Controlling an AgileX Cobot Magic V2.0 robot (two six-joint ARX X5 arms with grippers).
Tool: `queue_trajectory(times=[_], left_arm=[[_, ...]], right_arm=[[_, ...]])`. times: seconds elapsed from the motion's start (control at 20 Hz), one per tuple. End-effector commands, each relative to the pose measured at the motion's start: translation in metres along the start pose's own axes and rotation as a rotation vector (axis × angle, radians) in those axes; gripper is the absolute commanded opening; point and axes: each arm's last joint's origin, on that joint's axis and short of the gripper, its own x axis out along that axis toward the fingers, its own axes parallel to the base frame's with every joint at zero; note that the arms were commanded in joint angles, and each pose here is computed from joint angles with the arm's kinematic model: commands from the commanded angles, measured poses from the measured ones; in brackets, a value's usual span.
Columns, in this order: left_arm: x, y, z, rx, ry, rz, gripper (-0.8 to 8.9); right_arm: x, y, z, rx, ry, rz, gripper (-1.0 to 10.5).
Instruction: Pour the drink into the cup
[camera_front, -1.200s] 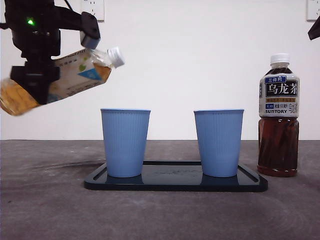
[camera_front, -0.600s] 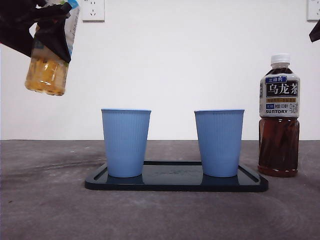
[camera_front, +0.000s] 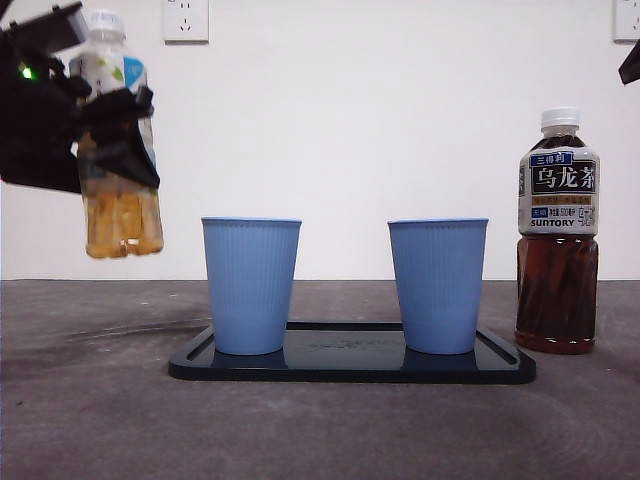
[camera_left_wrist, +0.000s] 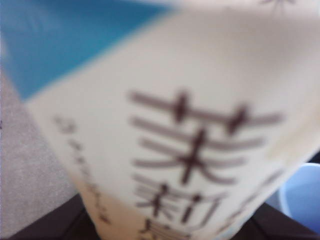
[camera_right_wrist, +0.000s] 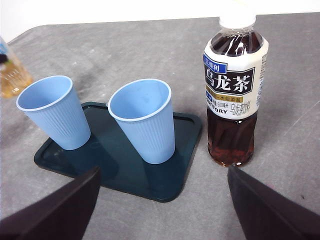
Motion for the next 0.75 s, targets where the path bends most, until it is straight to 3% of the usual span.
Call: queue_trajectory(times=[0.05,0.75], left_arm=[[0.011,-0.001,-0.001,0.001,-0.024,-0.008,2.09],[0.056,0.005,-0.037,0.012,0.058,-0.001,2.09]], right_arm=[[-0.002,0.001,0.003,-0.008,-0.013,0.009,4.0],[-0.002,0.001,0.003,-0.009,-0.015,0.001,4.0]])
